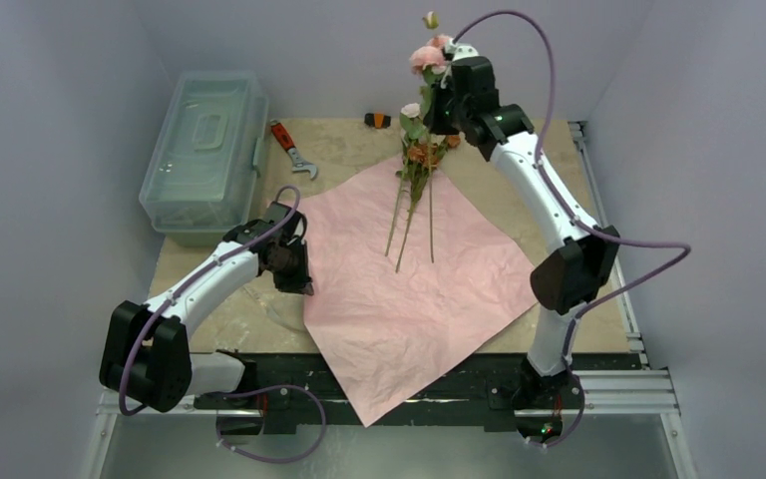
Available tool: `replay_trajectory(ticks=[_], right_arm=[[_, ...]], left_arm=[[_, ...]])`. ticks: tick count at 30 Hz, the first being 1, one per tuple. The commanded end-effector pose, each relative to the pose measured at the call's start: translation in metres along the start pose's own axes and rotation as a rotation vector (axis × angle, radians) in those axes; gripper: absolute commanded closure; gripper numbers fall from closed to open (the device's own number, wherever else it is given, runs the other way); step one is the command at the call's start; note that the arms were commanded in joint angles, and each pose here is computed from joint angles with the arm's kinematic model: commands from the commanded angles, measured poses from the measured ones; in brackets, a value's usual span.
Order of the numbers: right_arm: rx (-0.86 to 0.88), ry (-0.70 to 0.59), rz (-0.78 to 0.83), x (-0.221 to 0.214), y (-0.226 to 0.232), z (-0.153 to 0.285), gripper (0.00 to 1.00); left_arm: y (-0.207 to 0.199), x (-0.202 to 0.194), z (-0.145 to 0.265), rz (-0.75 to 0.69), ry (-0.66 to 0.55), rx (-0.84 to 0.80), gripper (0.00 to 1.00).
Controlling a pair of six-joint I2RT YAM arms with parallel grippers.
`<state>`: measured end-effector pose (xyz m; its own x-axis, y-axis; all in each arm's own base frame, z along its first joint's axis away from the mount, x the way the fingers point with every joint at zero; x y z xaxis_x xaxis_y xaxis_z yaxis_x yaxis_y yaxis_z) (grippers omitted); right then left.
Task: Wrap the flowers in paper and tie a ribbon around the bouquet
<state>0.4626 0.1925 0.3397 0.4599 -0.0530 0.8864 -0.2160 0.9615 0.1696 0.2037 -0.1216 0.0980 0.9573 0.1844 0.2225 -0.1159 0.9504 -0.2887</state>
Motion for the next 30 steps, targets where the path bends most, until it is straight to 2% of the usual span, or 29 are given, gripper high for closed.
replay_trajectory(ticks=[1, 8, 16, 30], right_arm=[[0.110, 0.056, -0.100, -0.009, 0.041, -0.010, 1.00], [0.191, 0.187, -0.250, -0.066, 0.075, -0.061, 1.00], [0.118, 0.310, -0.289, -0.118, 0.068, -0.105, 1.00], [0.030, 0.324, -0.212, -0.148, 0.053, -0.161, 1.00]], left_arm=[[-0.003, 0.001, 0.002, -0.004, -0.022, -0.002, 1.00], [-0.003, 0.001, 0.002, -0.008, -0.022, 0.001, 1.00], [-0.004, 0.000, 0.002, -0.018, -0.022, 0.005, 1.00], [-0.003, 0.000, 0.006, -0.027, -0.029, 0.020, 1.00]])
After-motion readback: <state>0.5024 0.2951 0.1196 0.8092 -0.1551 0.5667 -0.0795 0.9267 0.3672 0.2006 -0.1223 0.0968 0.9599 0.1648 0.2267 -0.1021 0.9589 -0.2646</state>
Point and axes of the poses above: each gripper's point midway between its finger pads, its own z axis back along the fingers, its own y axis along the line the jaws close on, x = y × z, the point moved 3 cm from there along z, back along the fingers, and after that the axes turned 2 degrees about z, right-handed, at the moved point
